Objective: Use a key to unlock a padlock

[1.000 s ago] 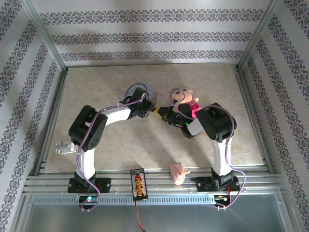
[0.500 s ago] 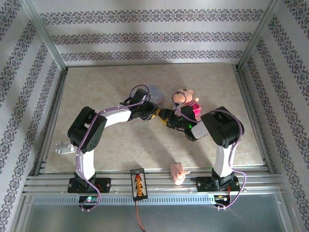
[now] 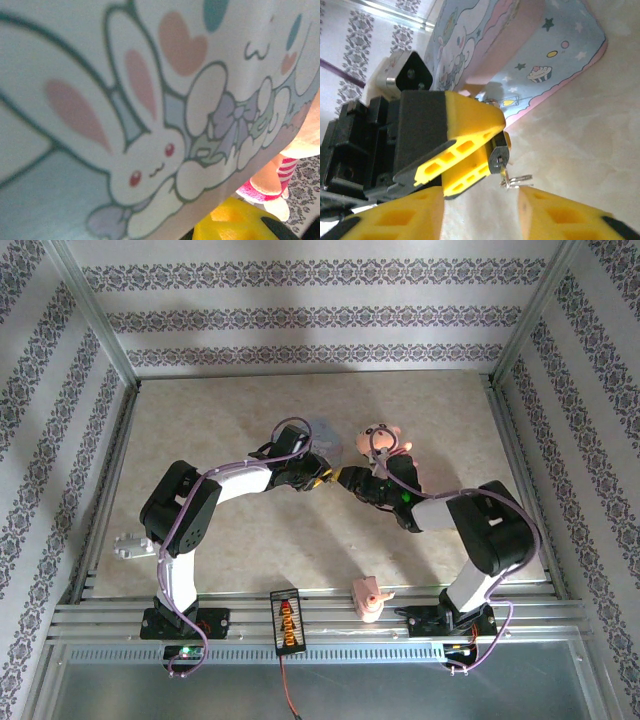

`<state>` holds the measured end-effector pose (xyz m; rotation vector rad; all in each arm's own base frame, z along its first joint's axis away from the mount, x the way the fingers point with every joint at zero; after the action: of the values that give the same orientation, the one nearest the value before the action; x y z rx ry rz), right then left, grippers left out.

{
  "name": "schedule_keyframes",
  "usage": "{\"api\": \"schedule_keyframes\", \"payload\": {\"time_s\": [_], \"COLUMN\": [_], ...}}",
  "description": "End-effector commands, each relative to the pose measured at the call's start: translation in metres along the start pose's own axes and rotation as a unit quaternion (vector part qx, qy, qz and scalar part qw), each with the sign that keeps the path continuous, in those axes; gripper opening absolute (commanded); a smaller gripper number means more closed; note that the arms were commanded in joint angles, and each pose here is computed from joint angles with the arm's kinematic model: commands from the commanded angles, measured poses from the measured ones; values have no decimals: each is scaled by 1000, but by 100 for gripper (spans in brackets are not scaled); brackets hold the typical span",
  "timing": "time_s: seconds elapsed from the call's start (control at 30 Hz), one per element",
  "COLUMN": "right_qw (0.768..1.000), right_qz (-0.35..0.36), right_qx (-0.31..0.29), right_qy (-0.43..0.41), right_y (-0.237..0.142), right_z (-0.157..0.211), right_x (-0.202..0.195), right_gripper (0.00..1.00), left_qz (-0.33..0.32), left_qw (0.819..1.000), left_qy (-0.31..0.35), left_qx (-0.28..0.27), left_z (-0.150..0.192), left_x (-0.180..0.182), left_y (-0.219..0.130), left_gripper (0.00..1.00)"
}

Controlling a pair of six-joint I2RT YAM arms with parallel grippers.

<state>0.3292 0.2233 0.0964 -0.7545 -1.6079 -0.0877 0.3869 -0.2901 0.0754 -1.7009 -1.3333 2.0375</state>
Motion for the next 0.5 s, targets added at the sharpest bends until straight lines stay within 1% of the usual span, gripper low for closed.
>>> {"api": "schedule_keyframes", "payload": {"time_s": [0.0, 0.2, 0.27, 0.33, 0.47], "right_qw": [999, 998, 998, 998, 998], "right_qz": [37, 36, 34, 32, 31], "right_qx": [5, 28, 33, 33, 30], "right_qy": [-25, -38, -41, -44, -48], "right_y": [-6, 6, 11, 15, 19], "right_z": [2, 7, 9, 9, 6], "right_x": [-8, -1, 1, 4, 7], "right_gripper": [38, 36, 33, 31, 31], "left_qz": [-34, -30, -29, -28, -26], "left_qw": [997, 997, 997, 997, 997], "left_qy": [-20, -17, -16, -16, -13], "left_qx": [68, 66, 67, 68, 68], "left_z": [28, 28, 28, 28, 28], "left_x": [21, 19, 18, 18, 18], "left_y": [2, 1, 1, 1, 1], "left_gripper": [0, 0, 0, 0, 0]}}
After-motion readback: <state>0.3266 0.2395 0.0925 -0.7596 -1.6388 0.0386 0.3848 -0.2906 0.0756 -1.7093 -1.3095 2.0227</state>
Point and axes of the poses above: each hand's point on the last joint's axis, 136 mm out from that joint toward the fingers, its own y axis out along the fingers, its own x axis along the line the jaws close on, z = x × y, the point moved 2 cm from there along -y, back along the fingers, and after that the axes turned 7 degrees about y, right-handed, at the moved point
